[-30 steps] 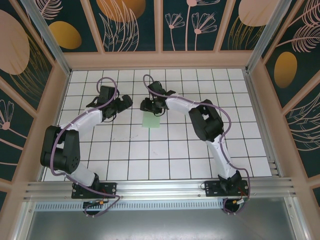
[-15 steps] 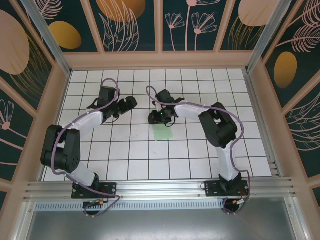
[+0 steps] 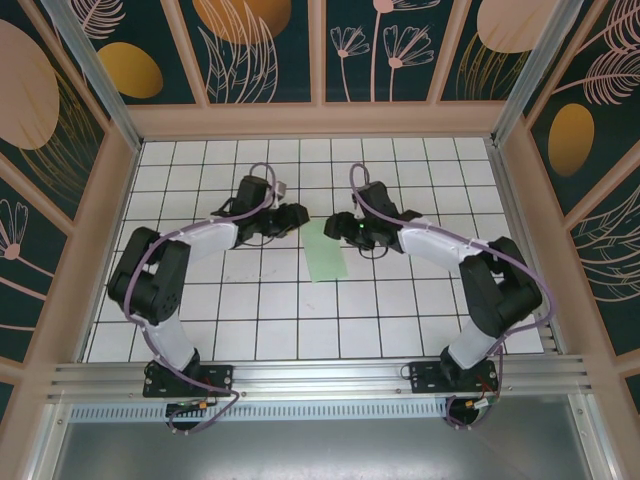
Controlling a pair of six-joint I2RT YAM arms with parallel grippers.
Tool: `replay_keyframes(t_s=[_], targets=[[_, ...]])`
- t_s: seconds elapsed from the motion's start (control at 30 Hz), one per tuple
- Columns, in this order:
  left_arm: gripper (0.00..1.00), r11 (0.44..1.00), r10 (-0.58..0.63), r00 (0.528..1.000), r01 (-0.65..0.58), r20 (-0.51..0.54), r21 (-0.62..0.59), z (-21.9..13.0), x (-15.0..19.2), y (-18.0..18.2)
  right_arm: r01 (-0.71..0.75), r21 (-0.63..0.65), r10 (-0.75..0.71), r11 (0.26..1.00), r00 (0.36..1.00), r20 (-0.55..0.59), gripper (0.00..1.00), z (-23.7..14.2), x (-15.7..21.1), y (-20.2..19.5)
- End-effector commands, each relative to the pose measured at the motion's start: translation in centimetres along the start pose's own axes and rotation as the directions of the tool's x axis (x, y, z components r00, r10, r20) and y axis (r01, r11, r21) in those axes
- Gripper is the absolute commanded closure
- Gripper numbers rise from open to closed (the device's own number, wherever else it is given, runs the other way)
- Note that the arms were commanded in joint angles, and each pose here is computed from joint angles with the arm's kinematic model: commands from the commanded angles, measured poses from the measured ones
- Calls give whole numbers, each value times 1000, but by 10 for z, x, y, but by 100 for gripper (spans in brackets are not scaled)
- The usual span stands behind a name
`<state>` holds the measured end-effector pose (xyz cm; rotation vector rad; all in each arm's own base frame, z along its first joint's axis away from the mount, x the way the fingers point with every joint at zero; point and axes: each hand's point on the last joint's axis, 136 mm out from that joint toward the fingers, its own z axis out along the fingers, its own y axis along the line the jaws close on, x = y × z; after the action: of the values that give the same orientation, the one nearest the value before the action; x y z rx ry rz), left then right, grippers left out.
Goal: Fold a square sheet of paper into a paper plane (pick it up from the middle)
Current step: Third fold the triangle at the center of the table.
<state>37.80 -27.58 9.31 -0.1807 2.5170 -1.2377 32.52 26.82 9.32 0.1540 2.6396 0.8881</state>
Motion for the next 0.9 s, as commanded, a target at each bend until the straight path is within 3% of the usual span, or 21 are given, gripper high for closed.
replay_keyframes(t_s=[0.0, 0.43, 0.87], targets=[[61, 999, 12, 999, -10, -33, 51, 16, 2, -15, -121, 42, 120, 992, 993, 24, 35, -8, 10, -19], [65, 991, -11, 999, 4, -51, -133, 53, -4, 35, -176, 58, 175, 983, 984, 17, 37, -4, 19, -27], [65, 961, -39, 999, 35, -10, -275, 54, -13, 78, -185, 74, 187, 980, 982, -18, 39, 4, 23, -27]])
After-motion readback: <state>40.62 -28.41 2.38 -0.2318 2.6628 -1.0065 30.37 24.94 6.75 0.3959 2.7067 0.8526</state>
